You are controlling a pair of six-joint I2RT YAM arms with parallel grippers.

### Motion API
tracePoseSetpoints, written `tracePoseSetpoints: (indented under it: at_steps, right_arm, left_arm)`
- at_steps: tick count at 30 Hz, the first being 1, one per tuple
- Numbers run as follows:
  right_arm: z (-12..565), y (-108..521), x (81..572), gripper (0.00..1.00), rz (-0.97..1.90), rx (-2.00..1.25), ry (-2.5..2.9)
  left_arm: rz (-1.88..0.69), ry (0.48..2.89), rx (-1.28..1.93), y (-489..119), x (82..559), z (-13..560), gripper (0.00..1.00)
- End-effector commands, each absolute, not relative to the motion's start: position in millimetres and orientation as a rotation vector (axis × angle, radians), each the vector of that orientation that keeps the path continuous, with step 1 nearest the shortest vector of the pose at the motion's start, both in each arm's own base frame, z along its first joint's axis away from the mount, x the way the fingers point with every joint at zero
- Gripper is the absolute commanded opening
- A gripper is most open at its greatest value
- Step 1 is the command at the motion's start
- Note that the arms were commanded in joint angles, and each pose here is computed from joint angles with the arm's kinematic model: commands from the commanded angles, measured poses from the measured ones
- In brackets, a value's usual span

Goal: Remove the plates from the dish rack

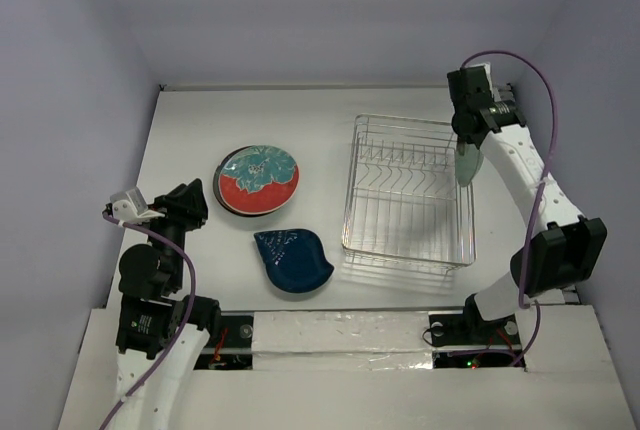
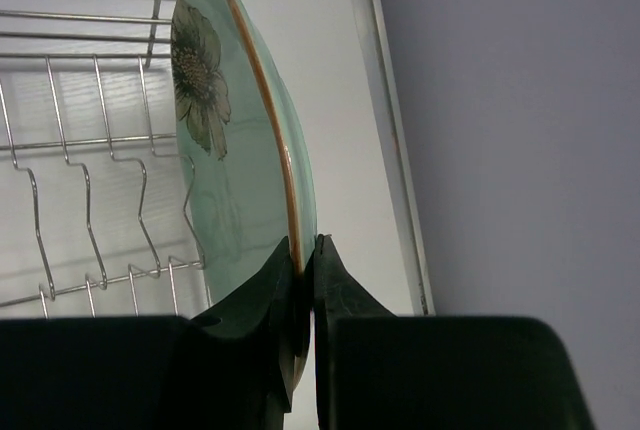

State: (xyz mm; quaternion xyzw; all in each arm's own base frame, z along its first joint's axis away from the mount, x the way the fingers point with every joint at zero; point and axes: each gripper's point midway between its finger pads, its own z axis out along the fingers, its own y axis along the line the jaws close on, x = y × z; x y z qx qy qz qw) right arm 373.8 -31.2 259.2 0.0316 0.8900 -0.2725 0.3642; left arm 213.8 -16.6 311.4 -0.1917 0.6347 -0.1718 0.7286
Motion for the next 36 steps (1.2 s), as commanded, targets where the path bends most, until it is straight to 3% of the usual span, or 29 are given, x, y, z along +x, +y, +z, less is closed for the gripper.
tracePoseSetpoints:
  at_steps: [1, 4, 10, 20, 27, 36]
  right_arm:
    - [364, -30, 388, 0.00, -0.684, 0.250, 1.964]
    - [428, -12, 379, 0.00, -0.506, 0.321, 1.823]
    - [474, 74, 370, 0.00, 0.018, 0.235, 1.713]
    - [432, 276, 357, 0.00, 0.965, 0.143, 1.692]
    - [366, 383, 379, 0.00, 1.113, 0.148, 1.831]
    - [275, 452, 384, 0.01, 1.246, 0.221, 1.977]
  left_arm:
    - [-0.388, 1.348, -0.413, -16, 212, 324, 0.36]
    - [-0.388, 1.354, -0.415, -16, 214, 323, 0.37]
    - [-0.391, 1.345, -0.415, -16, 213, 325, 0.52]
    - [-0.384, 1.375, -0.419, -17, 218, 319, 0.58]
    - [-0.386, 1.372, -0.420, -17, 218, 319, 0.59]
    - [-0.383, 1.382, -0.420, -17, 220, 317, 0.59]
